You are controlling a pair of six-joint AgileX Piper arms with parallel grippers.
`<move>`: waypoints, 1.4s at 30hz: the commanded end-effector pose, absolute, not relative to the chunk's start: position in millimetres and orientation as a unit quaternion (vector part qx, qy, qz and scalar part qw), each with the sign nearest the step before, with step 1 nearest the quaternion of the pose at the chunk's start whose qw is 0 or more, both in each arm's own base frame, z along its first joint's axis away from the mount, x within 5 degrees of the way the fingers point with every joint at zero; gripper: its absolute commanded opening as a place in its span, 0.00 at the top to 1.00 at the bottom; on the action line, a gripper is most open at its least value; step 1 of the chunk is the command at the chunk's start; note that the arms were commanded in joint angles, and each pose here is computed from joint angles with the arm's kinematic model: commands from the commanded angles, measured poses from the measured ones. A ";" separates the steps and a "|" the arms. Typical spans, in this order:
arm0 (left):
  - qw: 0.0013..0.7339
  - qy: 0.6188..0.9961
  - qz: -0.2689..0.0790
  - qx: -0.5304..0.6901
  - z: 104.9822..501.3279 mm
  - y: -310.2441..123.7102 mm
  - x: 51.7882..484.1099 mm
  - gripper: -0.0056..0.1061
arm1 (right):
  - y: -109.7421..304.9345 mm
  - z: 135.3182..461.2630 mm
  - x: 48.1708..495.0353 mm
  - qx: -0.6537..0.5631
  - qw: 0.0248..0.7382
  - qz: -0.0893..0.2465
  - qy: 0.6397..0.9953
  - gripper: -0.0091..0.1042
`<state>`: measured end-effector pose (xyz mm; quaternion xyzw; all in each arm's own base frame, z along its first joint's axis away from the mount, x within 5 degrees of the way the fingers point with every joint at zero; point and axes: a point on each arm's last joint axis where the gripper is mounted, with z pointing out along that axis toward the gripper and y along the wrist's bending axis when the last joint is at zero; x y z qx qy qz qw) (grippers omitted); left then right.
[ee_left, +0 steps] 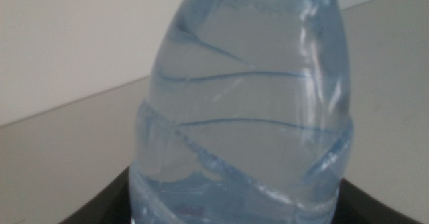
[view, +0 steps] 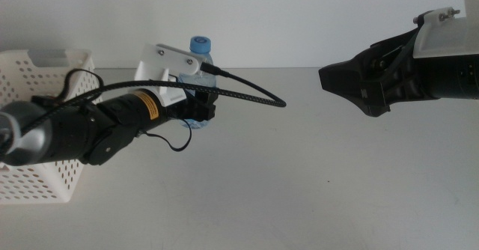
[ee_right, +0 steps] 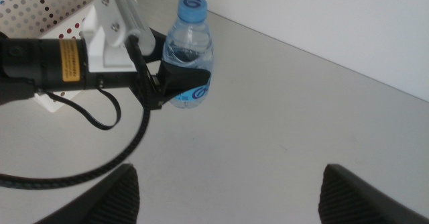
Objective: Use arms to grab the bottles and put them into the dustbin to the left of the table.
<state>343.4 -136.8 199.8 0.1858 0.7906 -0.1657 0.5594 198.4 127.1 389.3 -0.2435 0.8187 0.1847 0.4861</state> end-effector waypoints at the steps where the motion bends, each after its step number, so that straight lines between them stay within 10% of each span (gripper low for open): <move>1: 0.631 0.735 -0.184 0.166 261.9 -132.7 333.1 0.96 | 124.9 411.7 195.8 -0.237 0.538 0.191 0.786 0.26; 15: 0.517 0.855 0.018 0.047 380.4 -13.7 309.3 0.96 | 124.9 411.7 195.8 -0.237 0.538 0.191 0.786 0.26; 25: 0.436 0.898 0.010 0.052 398.5 55.0 310.5 0.96 | 124.9 411.7 195.8 -0.237 0.538 0.191 0.786 0.26; 42: 0.300 0.954 -0.026 0.000 299.0 105.9 365.0 0.96 | 124.9 411.7 195.8 -0.237 0.538 0.191 0.786 0.26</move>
